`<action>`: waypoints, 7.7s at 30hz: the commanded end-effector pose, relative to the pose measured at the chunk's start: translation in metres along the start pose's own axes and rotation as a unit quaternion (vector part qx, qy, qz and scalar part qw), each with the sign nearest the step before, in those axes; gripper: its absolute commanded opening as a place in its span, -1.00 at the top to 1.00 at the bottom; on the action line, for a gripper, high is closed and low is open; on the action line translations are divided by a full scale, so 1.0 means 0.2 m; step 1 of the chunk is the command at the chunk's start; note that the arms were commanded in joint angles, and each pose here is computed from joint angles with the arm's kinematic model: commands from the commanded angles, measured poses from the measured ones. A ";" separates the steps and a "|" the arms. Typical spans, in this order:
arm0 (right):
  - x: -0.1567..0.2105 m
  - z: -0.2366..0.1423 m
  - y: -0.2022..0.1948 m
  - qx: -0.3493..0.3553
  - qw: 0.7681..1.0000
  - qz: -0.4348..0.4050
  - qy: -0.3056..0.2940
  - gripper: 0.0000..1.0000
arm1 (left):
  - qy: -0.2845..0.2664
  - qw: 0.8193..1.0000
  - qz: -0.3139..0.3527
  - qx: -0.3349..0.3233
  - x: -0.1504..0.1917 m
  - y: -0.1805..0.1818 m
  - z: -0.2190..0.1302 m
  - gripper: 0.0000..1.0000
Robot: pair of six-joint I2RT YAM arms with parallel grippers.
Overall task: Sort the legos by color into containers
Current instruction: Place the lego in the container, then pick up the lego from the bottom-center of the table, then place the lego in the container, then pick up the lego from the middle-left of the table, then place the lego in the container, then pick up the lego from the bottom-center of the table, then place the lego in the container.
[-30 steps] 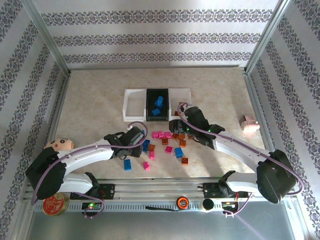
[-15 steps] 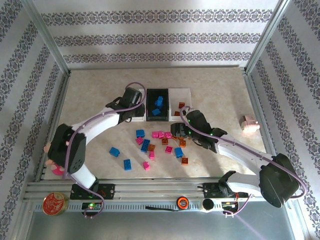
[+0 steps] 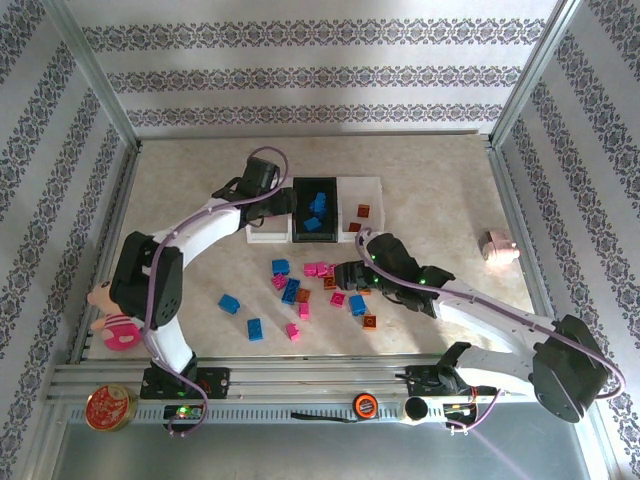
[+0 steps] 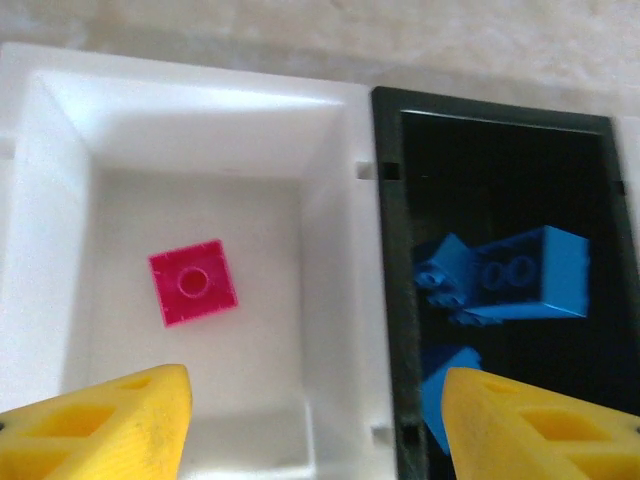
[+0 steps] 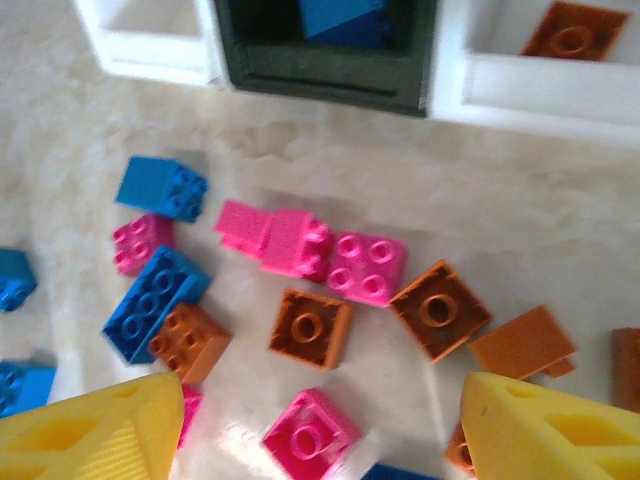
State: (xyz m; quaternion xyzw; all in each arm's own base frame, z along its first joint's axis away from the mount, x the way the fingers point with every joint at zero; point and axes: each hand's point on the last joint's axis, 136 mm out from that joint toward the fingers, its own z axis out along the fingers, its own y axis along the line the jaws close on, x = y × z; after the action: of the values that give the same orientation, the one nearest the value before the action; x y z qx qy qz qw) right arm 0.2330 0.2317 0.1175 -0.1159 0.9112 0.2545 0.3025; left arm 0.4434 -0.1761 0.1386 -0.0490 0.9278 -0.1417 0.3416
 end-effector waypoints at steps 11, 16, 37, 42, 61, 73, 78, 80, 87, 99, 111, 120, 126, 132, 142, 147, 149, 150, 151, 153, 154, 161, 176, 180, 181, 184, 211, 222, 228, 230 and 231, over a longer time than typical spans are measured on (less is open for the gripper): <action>0.50 0.14 0.60 -0.092 0.962 -0.188 0.175 -0.48 | -0.155 0.986 -0.031 0.055 0.00 0.10 -0.78 -0.99; 0.58 0.20 0.67 -0.077 0.950 -0.226 0.200 -0.42 | -0.167 0.985 -0.032 0.040 0.08 0.18 -0.91 -0.99; 0.66 0.40 0.58 -0.012 0.940 -0.244 0.240 0.28 | -0.200 0.978 -0.057 0.031 0.16 0.27 -1.05 -0.99; 0.54 0.32 0.64 -0.049 0.949 -0.238 0.199 0.55 | -0.205 0.976 -0.068 0.034 0.18 0.29 -1.05 -0.99; -0.67 0.68 0.60 -0.056 0.992 -0.102 0.037 0.53 | -0.218 0.969 -0.100 0.055 0.29 0.34 -1.04 -0.99; -0.97 0.73 0.57 -0.039 0.998 -0.049 -0.018 -0.27 | -0.207 0.965 -0.111 0.116 0.34 0.28 -1.02 -0.99; -0.91 0.58 0.58 -0.054 0.997 -0.053 -0.034 -0.30 | -0.209 0.960 -0.121 0.142 0.35 0.26 -1.02 -0.99; -0.85 0.52 0.56 -0.057 0.996 -0.053 -0.036 -0.31 | -0.206 0.959 -0.124 0.151 0.37 0.25 -1.01 -0.99; -0.51 0.35 0.41 -0.043 0.998 -0.041 -0.025 -0.34 | -0.041 0.988 -0.092 0.116 0.66 0.26 -0.84 -0.84; -0.22 0.22 0.20 -0.019 1.000 -0.011 -0.022 -0.35 | 0.121 0.992 0.024 -0.014 1.27 0.35 -0.82 -0.54; -0.20 0.13 0.15 -0.015 0.999 -0.010 -0.041 -0.35 | 0.153 0.984 0.086 -0.037 1.42 0.23 -0.65 -0.41; -0.18 0.02 0.11 -0.010 0.998 -0.009 -0.066 -0.36 | 0.177 0.977 0.102 -0.061 1.47 0.24 -0.55 -0.29; -0.18 -0.02 0.08 -0.005 0.997 -0.004 -0.074 -0.36 | 0.189 0.974 0.113 -0.061 1.49 0.23 -0.53 -0.02; -0.18 -0.06 0.03 0.004 0.996 0.008 -0.086 -0.37 | 0.202 0.971 0.116 -0.052 1.51 0.20 -0.53 0.23; -0.21 -0.19 -0.07 0.025 0.991 0.034 -0.124 -0.38 | 0.127 0.986 0.094 0.055 1.08 -0.11 -0.57 0.39; -0.20 -0.23 -0.13 0.041 0.989 0.048 -0.137 -0.38 | 0.075 0.985 0.118 0.097 0.73 -0.36 -0.47 0.42; -0.18 -0.23 -0.15 0.045 0.988 0.053 -0.136 -0.38 | 0.076 0.984 0.132 0.097 0.61 -0.45 -0.38 0.42; -0.18 -0.24 -0.15 0.046 0.988 0.055 -0.136 -0.38 | 0.078 0.984 0.132 0.094 0.57 -0.46 -0.32 0.42; -0.17 -0.24 -0.16 0.046 0.988 0.057 -0.135 -0.38 | 0.077 0.985 0.127 0.092 0.51 -0.47 -0.26 0.42; -0.15 -0.23 -0.17 0.048 0.988 0.058 -0.131 -0.38 | 0.071 0.987 0.119 0.085 0.42 -0.47 -0.15 0.41; -0.15 -0.24 -0.17 0.049 0.988 0.060 -0.130 -0.38 | 0.070 0.988 0.116 0.078 0.37 -0.46 -0.10 0.42; -0.12 -0.24 -0.19 0.052 0.989 0.064 -0.125 -0.38 | 0.074 0.988 0.114 0.067 0.22 -0.52 0.16 0.36; -0.05 -0.21 -0.17 0.045 0.993 0.061 -0.090 -0.45 | 0.026 0.992 0.058 0.111 0.03 -0.54 0.05 -0.41; 0.03 -0.17 -0.18 0.055 0.996 0.058 -0.044 -0.45 | 0.000 0.987 0.036 0.156 0.07 -0.53 -0.16 -0.64; 0.06 -0.15 -0.18 0.057 0.996 0.057 -0.031 -0.44 | -0.005 0.986 0.032 0.165 0.09 -0.52 -0.21 -0.72; 0.15 -0.09 -0.20 0.074 0.996 0.051 0.013 -0.45 | -0.019 0.984 0.020 0.174 0.18 -0.44 -0.33 -0.99; 0.44 0.14 -0.20 0.141 0.979 -0.011 0.145 0.23 | -0.072 0.991 -0.020 0.113 0.58 0.07 -0.70 -0.99; -0.01 -0.11 0.09 0.041 0.997 -0.065 0.014 0.46 | -0.076 0.990 -0.021 0.113 0.61 0.10 -0.73 -0.99; -0.41 0.02 0.26 0.011 0.996 -0.090 -0.024 0.47 | -0.062 0.993 -0.035 0.099 0.66 0.13 -0.70 -0.99; -0.51 0.13 0.26 0.014 0.996 -0.088 -0.017 0.47 | -0.058 0.993 -0.036 0.099 0.68 0.14 -0.70 -0.99; -0.56 0.19 0.26 0.015 0.996 -0.085 -0.014 0.48 | -0.056 0.993 -0.038 0.097 0.69 0.15 -0.70 -0.99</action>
State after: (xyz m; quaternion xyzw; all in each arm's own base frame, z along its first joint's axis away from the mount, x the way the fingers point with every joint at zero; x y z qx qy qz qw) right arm 0.2996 0.2883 0.1892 -0.1603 0.8983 0.2191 0.3456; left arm 0.2562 -0.1453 0.1554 -0.0496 0.8793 -0.2454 0.4051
